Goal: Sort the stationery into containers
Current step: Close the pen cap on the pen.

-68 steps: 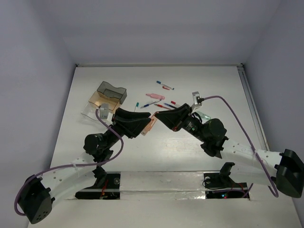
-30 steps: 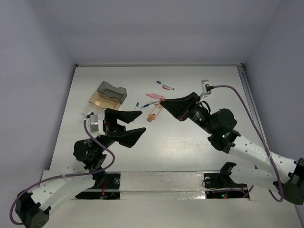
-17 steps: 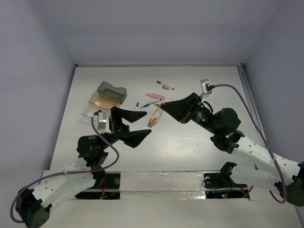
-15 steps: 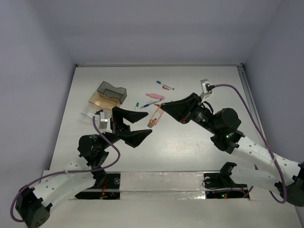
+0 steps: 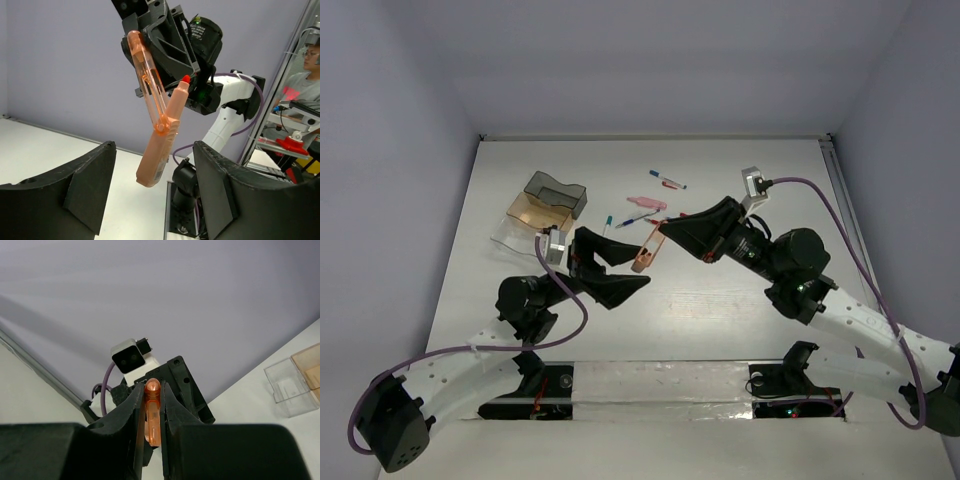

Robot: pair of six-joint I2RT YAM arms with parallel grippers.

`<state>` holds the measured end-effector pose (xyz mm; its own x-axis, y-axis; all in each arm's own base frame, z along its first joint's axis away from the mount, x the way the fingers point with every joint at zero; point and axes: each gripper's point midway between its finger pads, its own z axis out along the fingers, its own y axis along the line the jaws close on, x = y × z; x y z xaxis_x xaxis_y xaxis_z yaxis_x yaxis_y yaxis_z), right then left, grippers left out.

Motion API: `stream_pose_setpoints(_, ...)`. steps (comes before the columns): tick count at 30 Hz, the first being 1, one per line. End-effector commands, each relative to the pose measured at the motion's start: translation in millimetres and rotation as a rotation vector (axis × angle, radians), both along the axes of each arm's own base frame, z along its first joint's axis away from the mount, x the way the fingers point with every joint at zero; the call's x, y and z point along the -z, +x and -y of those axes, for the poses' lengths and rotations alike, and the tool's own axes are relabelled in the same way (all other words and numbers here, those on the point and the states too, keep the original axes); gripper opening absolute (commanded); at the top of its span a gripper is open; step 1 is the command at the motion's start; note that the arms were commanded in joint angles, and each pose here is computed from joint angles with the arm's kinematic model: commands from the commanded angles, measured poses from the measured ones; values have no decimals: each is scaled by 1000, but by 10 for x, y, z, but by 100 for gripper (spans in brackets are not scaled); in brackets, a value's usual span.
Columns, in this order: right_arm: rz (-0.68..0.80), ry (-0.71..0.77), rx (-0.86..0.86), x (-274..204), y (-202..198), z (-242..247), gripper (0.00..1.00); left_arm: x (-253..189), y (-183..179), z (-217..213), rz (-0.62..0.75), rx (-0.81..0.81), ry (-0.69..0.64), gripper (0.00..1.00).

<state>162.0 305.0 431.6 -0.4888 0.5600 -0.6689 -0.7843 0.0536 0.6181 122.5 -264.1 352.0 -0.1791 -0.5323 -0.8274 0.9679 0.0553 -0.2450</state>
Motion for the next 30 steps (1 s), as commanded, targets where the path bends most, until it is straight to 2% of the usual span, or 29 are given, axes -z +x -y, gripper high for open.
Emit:
stream_pose_setpoints(1, 59, 63, -4, -317, -94, 118, 0, -351, -183, -105, 105, 39, -92, 59)
stream_pose_setpoints(12, 51, 64, 15, -297, -75, 146, 0, -327, -200, -111, 92, 50, -95, 46)
stream_pose_setpoints(23, 56, 60, 38, -315, -57, 198, 0, -216, -182, -93, 68, 48, -67, 39)
stream_pose_setpoints(26, 54, 57, 38, -310, -50, 190, 0, -231, -180, -90, 73, 48, -67, 34)
stream_pose_setpoints(30, 48, 52, 44, -283, -31, 184, 0, -263, -181, -86, 82, 48, -69, 18)
